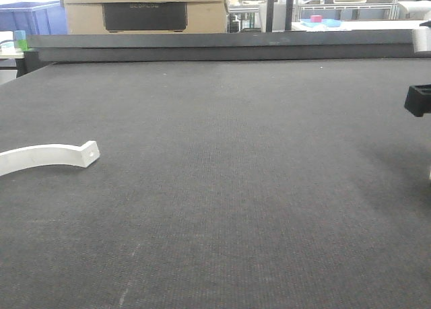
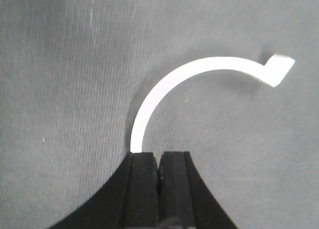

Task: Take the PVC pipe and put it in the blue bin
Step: 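Close left and right grippers on the ends of each pipe piece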

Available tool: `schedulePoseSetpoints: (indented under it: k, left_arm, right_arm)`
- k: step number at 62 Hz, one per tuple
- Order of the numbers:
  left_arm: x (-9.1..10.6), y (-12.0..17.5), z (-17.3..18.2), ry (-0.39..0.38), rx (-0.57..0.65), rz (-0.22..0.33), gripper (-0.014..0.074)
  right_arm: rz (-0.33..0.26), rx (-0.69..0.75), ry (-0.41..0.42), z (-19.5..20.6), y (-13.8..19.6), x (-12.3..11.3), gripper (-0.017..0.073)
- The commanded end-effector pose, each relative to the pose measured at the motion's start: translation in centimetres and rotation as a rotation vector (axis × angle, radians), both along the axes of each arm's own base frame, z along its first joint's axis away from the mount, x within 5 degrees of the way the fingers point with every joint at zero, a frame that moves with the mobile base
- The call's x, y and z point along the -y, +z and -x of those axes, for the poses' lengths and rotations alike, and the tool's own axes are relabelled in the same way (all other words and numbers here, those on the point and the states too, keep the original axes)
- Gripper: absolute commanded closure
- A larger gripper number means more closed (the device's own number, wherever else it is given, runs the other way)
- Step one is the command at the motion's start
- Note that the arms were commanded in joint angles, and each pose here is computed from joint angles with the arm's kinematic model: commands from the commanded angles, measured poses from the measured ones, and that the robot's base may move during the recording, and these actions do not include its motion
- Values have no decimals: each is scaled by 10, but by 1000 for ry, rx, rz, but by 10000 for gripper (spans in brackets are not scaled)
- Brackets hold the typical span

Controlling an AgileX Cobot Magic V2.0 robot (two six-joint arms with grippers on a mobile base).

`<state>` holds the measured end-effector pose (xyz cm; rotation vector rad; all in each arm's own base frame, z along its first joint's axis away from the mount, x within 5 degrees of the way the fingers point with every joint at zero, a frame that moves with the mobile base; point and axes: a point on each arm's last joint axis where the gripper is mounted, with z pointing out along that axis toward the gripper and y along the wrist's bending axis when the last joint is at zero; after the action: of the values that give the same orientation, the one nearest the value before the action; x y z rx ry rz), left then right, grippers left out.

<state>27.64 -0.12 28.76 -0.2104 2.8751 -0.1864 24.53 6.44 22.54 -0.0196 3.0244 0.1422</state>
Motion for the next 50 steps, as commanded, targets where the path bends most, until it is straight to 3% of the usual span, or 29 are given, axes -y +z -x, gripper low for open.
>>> schedulePoseSetpoints:
  k: [1,16,45,50]
  left_arm:
    - [0,-7,2,6,-9,12,704]
    - [1,-16,5,10,-28,19,704]
    - [1,-16,5,11,-22,19,704]
    - [1,-16,4,11,-21,19,704]
  right_arm:
    - [-6,22,-4,-2,0,0,392]
    - [-11,49,-7,-6,-2,-1,392]
    - [2,-28,-11,-15,-26,-4,400]
    - [2,-25,-11,-15,-26,-4,449]
